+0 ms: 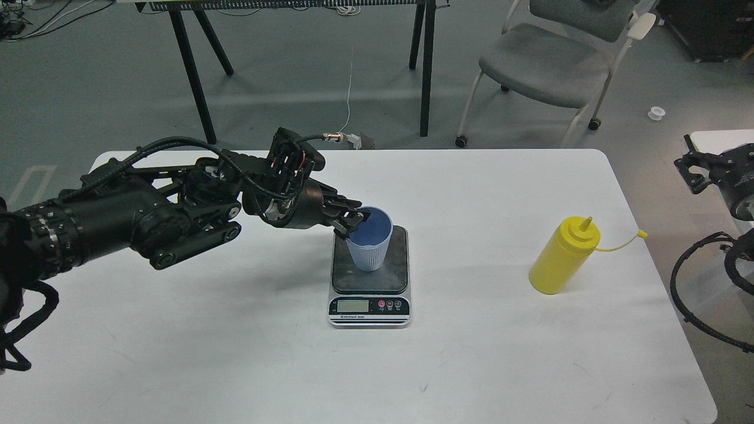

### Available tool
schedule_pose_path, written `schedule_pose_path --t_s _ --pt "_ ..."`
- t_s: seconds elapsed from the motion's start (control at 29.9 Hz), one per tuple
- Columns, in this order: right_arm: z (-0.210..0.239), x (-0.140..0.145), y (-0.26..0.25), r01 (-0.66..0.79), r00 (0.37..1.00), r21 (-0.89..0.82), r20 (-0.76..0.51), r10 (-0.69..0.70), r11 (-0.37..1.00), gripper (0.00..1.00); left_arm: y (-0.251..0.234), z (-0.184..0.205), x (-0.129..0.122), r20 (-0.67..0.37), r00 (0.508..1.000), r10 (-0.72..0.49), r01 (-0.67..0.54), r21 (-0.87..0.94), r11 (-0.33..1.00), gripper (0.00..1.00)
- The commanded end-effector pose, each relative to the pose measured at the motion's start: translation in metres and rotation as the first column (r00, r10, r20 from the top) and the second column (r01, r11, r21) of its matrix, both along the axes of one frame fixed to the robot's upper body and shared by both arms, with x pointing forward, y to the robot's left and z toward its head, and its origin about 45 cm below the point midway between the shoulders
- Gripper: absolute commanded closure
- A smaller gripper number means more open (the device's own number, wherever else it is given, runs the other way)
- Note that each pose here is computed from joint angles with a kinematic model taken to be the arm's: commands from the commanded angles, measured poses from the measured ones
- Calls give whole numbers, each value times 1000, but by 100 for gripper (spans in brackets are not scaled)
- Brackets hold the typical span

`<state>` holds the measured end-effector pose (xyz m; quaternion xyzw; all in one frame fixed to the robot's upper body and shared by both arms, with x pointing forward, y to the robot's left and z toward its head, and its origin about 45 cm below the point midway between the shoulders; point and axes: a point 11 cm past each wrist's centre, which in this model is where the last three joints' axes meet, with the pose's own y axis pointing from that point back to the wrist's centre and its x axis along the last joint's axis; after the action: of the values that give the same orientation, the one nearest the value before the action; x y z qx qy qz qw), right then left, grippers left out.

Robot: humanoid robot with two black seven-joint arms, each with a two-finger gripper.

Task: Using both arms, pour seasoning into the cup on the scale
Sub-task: 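Release the cup on the scale and withdraw the left gripper, then reach the right gripper to the yellow squeeze bottle and grasp it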

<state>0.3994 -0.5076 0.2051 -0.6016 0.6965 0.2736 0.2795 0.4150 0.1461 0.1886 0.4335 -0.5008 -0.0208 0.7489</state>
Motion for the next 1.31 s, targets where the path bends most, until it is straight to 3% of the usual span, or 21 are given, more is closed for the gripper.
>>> schedule_pose_path --t_s 0.0,0.1,0.2,0.44,0.64,0.8,1.0,1.27 --pt "10 -11 -4 -46 999 -35 -1 46 998 0 -7 24 10 -19 998 61 -63 -127 990 22" --pt "6 -34 2 -116 993 -45 -27 115 992 0 -1 58 26 -73 983 169 -183 -308 934 13" --pt "4 -64 10 -189 980 -43 -66 186 981 0 2 99 42 -187 947 262 -322 -543 776 1" --pt "-39 -132 27 -189 970 46 -145 194 981 0 17 166 63 -452 860 237 -509 -789 343 1" --pt "-81 -165 71 -181 961 202 -169 217 962 0 73 176 75 -703 707 77 -692 -710 -129 1" --pt "-104 -168 111 -181 959 317 -151 238 931 0 134 161 73 -778 619 -105 -745 -539 -393 0" --pt "-123 -170 138 -164 961 388 -146 236 907 0 183 145 62 -804 588 -90 -735 -484 -475 0" --pt "-144 -160 153 -131 964 420 -158 215 898 0 191 146 60 -805 589 -72 -728 -490 -480 0"
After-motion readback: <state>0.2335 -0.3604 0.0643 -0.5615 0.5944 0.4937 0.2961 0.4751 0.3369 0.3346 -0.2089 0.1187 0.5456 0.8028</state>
